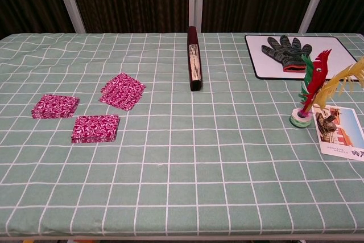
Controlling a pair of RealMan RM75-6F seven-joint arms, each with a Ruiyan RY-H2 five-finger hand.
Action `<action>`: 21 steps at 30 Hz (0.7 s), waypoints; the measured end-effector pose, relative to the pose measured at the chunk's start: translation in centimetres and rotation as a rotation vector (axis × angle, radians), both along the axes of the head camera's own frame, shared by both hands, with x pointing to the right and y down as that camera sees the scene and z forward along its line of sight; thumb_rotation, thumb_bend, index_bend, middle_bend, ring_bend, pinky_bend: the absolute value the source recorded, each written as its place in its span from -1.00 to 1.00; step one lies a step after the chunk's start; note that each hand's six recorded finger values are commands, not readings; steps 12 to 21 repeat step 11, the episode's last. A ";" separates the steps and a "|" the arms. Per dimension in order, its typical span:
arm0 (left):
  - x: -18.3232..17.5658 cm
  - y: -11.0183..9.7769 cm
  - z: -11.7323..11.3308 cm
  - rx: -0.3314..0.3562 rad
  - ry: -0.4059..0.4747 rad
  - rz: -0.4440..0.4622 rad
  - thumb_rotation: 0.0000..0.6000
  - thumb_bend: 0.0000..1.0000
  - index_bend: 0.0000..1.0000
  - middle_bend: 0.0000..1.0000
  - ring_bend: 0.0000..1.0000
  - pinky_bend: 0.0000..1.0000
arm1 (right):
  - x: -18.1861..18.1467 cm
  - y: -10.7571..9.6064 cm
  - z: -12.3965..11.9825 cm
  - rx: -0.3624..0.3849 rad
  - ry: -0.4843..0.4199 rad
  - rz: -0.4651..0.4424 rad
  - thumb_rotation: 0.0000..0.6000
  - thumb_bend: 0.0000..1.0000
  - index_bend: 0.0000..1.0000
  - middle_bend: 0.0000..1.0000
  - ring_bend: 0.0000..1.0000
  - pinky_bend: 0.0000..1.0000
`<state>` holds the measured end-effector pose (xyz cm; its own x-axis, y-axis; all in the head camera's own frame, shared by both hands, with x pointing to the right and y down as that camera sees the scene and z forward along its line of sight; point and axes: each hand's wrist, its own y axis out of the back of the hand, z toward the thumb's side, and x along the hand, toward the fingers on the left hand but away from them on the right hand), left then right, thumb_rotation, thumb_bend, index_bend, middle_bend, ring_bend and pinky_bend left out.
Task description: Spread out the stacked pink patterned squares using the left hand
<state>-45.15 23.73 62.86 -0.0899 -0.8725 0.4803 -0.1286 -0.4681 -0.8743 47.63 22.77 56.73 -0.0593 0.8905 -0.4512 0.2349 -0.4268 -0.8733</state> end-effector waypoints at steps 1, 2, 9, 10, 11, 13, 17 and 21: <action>-0.2 0.5 -0.4 0.014 -0.003 0.000 1.00 -0.77 -0.73 -0.75 -0.97 -0.86 | 0.0 0.0 0.1 -0.001 0.003 -0.001 1.00 -0.80 -1.00 -1.00 -1.00 -1.00; -0.3 0.8 -0.7 0.025 -0.004 0.002 1.00 -0.77 -0.73 -0.74 -0.98 -0.86 | 0.0 0.0 0.2 -0.002 0.007 -0.001 1.00 -0.80 -1.00 -1.00 -1.00 -1.00; 0.5 1.6 -2.0 0.101 0.037 0.045 1.00 -0.77 -0.73 -0.74 -0.97 -0.86 | -0.3 0.2 0.7 0.001 0.023 -0.015 1.00 -0.80 -1.00 -1.00 -1.00 -1.00; 0.7 1.7 -2.0 0.100 0.049 0.051 1.00 -0.77 -0.73 -0.74 -0.97 -0.86 | -0.3 0.3 0.7 0.003 0.026 -0.017 1.00 -0.80 -1.00 -1.00 -1.00 -1.00; 0.8 1.7 -1.9 0.097 0.057 0.056 1.00 -0.77 -0.73 -0.74 -0.97 -0.86 | -0.3 0.4 0.7 0.004 0.027 -0.018 1.00 -0.80 -1.00 -1.00 -1.00 -1.00; 0.8 1.7 -1.9 0.097 0.057 0.056 1.00 -0.77 -0.73 -0.74 -0.97 -0.86 | -0.3 0.4 0.7 0.004 0.027 -0.018 1.00 -0.80 -1.00 -1.00 -1.00 -1.00; 0.8 1.7 -1.9 0.097 0.057 0.056 1.00 -0.77 -0.73 -0.74 -0.97 -0.86 | -0.3 0.4 0.7 0.004 0.027 -0.018 1.00 -0.80 -1.00 -1.00 -1.00 -1.00; 0.8 1.7 -1.9 0.097 0.057 0.056 1.00 -0.77 -0.73 -0.74 -0.97 -0.86 | -0.3 0.4 0.7 0.004 0.027 -0.018 1.00 -0.80 -1.00 -1.00 -1.00 -1.00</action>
